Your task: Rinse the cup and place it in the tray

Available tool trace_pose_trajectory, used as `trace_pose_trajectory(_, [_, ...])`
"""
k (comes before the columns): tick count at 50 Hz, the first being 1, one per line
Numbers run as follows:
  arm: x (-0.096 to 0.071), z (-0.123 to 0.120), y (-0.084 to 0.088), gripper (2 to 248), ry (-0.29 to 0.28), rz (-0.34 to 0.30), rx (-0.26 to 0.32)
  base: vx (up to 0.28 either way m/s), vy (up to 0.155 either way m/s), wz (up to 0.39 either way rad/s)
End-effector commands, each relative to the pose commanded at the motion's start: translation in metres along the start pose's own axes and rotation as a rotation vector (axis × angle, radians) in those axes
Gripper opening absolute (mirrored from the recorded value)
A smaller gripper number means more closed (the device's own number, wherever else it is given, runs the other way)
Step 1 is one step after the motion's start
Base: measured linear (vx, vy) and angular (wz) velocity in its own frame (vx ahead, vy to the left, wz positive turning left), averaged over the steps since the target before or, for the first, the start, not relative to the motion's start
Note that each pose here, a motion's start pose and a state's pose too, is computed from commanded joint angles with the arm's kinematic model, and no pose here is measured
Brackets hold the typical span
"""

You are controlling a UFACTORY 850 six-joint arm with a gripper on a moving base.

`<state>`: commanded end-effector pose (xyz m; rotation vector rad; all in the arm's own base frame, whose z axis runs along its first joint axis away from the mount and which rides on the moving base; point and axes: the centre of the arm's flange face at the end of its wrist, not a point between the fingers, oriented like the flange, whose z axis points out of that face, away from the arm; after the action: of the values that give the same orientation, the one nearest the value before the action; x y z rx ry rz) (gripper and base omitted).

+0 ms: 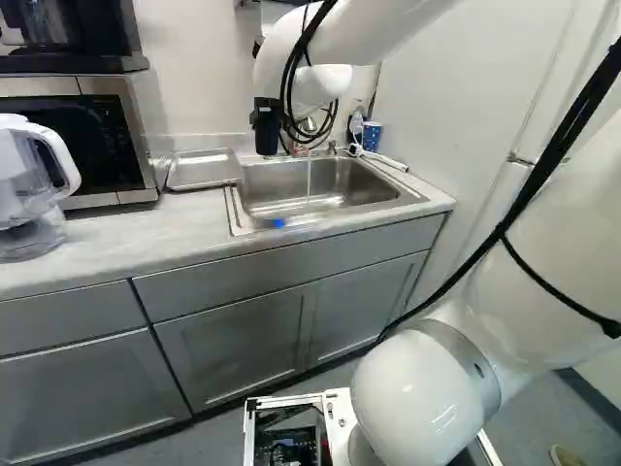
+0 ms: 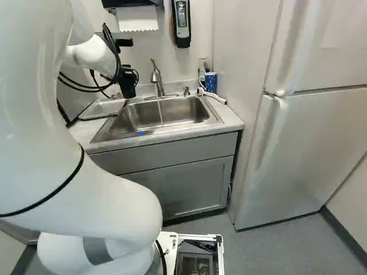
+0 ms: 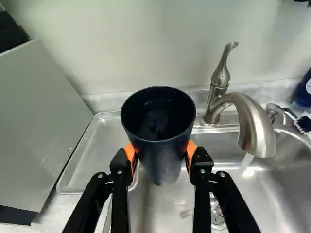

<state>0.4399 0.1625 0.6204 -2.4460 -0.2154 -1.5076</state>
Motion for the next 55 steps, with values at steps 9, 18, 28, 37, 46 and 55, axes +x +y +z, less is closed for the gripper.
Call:
trace_pose_trajectory(9, [0.0000,0.0000,0.0000,119,0.000,0.090,0.000,0.000,0.000,0.000])
trace_pose_trajectory(18, [0.0000,0.0000,0.0000,119,0.000,0.184,0.000,0.000,0.000,0.000])
trace_pose_trajectory(28, [0.0000,0.0000,0.0000,119,0.000,0.288,0.000,0.000,0.000,0.000])
trace_pose_trajectory(37, [0.0000,0.0000,0.0000,119,0.000,0.383,0.000,0.000,0.000,0.000])
trace_pose_trajectory(46, [0.0000,0.0000,0.0000,119,0.000,0.478,0.000,0.000,0.000,0.000])
trace_pose_trajectory(55, [0.0000,0.0000,0.0000,119,0.000,0.572,0.000,0.000,0.000,0.000])
